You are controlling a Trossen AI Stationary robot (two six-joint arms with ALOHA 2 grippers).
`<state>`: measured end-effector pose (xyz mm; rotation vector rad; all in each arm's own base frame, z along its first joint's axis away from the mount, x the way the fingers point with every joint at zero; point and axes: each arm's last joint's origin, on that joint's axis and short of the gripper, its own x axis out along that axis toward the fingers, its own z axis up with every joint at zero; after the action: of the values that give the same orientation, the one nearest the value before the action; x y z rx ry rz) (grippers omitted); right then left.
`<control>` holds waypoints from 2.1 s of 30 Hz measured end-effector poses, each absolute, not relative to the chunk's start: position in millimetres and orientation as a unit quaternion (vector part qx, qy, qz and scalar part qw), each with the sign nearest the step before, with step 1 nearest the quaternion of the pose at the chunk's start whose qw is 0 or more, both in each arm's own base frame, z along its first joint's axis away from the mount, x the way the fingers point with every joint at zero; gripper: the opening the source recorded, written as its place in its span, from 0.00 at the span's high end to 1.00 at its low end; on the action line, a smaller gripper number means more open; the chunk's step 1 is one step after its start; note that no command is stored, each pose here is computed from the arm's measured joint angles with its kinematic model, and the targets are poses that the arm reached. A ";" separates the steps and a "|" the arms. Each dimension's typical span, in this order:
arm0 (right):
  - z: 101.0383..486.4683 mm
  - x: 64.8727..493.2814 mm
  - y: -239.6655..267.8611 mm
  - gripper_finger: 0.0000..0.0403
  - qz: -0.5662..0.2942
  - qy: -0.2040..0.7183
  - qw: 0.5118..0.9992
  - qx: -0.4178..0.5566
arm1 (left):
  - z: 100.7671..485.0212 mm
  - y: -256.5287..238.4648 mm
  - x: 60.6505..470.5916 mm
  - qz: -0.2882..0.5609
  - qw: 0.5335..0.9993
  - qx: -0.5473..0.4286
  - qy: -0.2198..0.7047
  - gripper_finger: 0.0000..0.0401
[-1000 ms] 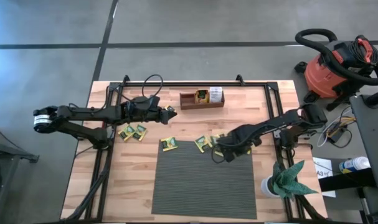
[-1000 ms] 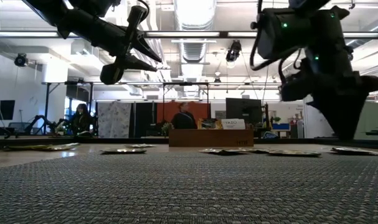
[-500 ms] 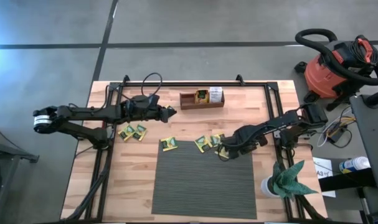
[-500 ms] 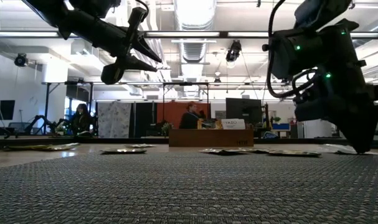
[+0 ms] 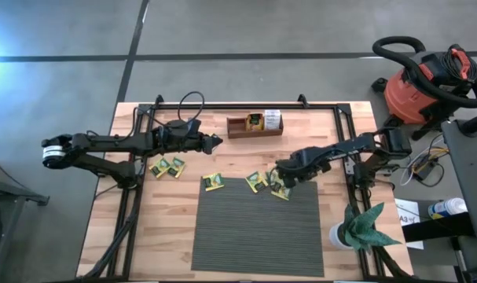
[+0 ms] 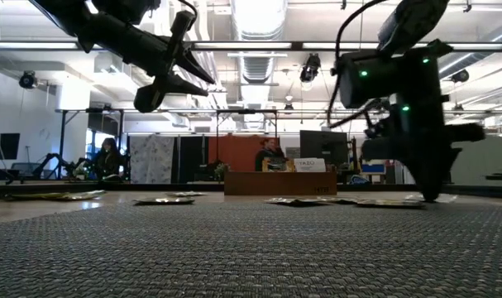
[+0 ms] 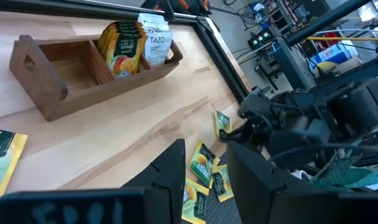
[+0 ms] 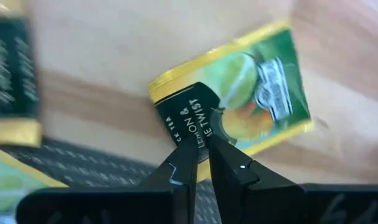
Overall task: Pick & Place Tea
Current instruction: Put the yellow tea bag into the left section of the wooden organizer
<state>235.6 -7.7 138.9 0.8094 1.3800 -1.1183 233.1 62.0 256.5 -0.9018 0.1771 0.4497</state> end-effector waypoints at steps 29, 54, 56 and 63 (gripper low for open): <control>175.6 294.2 -93.7 0.90 -0.348 0.371 0.765 0.395 | 256.6 68.8 231.1 0.253 0.865 -0.429 0.066 0.73; 155.5 250.6 -82.8 0.90 -0.429 0.549 0.642 0.321 | 256.7 77.8 228.1 0.279 0.858 -0.427 0.053 0.73; 150.3 251.4 -83.2 0.90 -0.428 0.551 0.641 0.319 | 256.7 77.8 228.1 0.279 0.858 -0.427 0.053 0.73; 136.9 252.5 -83.5 0.90 -0.431 0.565 0.630 0.312 | 256.7 77.7 228.1 0.279 0.858 -0.427 0.053 0.73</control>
<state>252.5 -83.5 136.9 0.7142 1.2946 -0.9868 228.1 77.7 256.7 -0.8971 0.1114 0.5867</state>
